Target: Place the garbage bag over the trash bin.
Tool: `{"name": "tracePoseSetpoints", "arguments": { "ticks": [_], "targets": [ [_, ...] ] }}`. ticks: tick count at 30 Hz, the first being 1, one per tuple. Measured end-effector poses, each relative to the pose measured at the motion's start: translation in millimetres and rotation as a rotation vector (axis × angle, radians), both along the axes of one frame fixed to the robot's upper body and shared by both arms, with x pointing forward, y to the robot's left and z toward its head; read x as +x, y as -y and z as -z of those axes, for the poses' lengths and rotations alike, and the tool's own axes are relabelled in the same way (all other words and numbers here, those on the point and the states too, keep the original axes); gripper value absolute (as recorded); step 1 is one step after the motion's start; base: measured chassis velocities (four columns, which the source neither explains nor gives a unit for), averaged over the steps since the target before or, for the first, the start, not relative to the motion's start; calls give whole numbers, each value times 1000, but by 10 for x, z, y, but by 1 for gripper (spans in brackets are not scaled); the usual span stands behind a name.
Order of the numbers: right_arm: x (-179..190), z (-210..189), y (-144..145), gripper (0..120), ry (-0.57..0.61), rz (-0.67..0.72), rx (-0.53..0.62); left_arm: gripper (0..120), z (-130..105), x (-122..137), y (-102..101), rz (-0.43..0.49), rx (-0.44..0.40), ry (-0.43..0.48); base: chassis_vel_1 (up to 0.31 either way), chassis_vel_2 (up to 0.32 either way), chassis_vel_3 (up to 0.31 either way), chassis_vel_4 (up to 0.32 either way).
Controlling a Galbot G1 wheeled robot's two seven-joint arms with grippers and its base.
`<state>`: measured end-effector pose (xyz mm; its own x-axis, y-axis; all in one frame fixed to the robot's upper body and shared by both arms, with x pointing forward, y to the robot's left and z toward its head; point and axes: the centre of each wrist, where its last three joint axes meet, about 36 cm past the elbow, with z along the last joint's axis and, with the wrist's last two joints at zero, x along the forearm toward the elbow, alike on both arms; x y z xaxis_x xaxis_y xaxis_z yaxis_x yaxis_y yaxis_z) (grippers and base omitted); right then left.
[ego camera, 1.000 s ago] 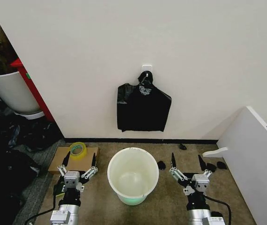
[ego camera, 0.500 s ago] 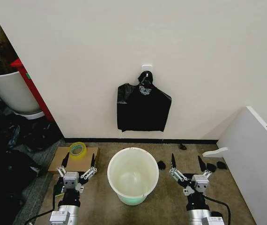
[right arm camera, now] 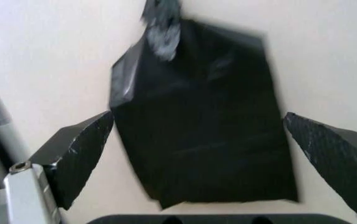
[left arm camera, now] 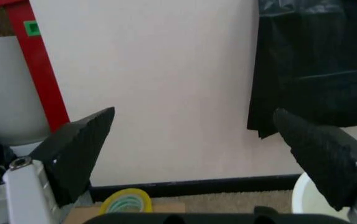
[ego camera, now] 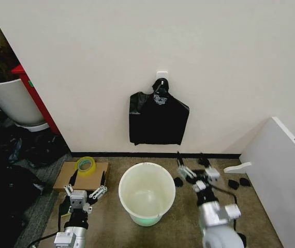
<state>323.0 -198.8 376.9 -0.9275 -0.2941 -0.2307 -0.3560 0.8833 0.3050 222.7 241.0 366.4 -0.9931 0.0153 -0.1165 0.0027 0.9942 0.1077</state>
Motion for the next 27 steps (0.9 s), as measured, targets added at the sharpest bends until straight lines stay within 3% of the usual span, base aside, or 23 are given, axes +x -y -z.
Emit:
{"name": "tracePoseSetpoints", "arguments": {
  "ticks": [8, 11, 17, 27],
  "targets": [
    [722, -130, 136, 100, 22, -189, 149, 100, 1, -39, 5, -4, 5, 0, 0, 0, 0, 0],
    [1118, -266, 109, 100, 41, -228, 190, 100, 16, -57, 24, -6, 8, -5, 0, 0, 0, 0],
    [1572, -315, -35, 100, 24, -285, 216, 100, 24, -78, 21, -8, 17, -9, 0, 0, 0, 0],
    [1927, -401, -225, 100, 30, -292, 264, 100, 28, -86, 3, -15, 25, -11, 0, 0, 0, 0]
  ]
}}
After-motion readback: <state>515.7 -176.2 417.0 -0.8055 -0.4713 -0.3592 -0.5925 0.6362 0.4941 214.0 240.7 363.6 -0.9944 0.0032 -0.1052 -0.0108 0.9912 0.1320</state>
